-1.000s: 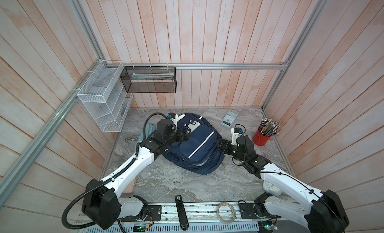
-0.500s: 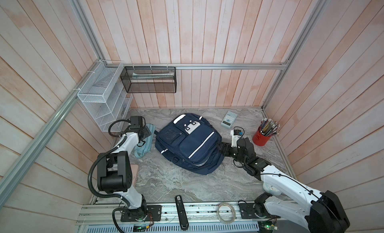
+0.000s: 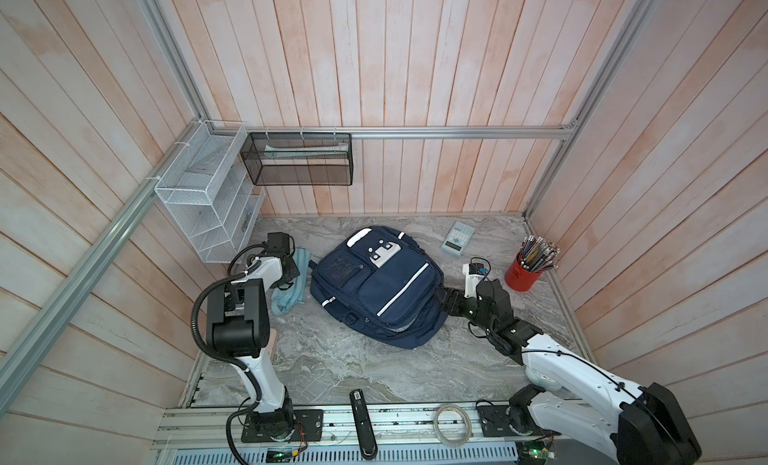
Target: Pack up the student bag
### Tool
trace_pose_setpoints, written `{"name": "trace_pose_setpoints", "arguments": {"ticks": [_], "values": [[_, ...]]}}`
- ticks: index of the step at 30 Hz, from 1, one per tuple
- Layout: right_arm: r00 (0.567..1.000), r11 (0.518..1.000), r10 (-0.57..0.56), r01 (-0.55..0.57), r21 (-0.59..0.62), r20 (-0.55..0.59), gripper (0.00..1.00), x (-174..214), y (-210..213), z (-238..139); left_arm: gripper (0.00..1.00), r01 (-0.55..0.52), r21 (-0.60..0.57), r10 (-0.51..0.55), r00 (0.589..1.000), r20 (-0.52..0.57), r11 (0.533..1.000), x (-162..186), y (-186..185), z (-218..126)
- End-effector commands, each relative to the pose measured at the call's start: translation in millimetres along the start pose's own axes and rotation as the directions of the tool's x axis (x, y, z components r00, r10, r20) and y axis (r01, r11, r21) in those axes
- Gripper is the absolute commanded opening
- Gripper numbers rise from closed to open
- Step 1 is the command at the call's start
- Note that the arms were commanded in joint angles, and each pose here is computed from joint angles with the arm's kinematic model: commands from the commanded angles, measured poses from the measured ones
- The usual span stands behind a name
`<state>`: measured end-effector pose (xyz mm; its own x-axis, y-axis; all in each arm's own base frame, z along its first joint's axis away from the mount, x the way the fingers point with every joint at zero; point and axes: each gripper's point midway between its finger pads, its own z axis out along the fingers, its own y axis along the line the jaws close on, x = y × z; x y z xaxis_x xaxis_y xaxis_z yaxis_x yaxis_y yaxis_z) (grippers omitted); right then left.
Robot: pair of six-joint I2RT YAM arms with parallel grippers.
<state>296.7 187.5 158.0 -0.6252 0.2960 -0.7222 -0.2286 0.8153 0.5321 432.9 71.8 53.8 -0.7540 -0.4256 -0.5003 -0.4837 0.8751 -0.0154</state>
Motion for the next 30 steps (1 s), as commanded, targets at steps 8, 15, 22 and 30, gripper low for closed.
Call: {"name": "trace_pose_setpoints", "arguments": {"ticks": [8,15,22,30], "values": [[0.999,0.998,0.038,-0.039,-0.050,-0.022,0.65,1,9,9,0.43,-0.014,0.123,0.019,0.999,-0.038,0.992,20,-6,8],[0.999,0.998,0.030,-0.032,-0.046,-0.037,0.65,0,11,10,0.00,-0.004,0.201,0.010,0.999,-0.031,0.980,17,-18,-7],[1.000,0.998,0.006,-0.006,-0.066,0.010,0.65,-15,19,2,0.00,-0.053,0.344,0.009,0.992,0.127,0.938,-15,-50,-108],[1.000,0.983,0.021,-0.023,-0.180,-0.014,0.65,-19,47,4,0.00,-0.112,0.524,-0.008,0.975,0.222,0.844,-5,-82,-218]]}}
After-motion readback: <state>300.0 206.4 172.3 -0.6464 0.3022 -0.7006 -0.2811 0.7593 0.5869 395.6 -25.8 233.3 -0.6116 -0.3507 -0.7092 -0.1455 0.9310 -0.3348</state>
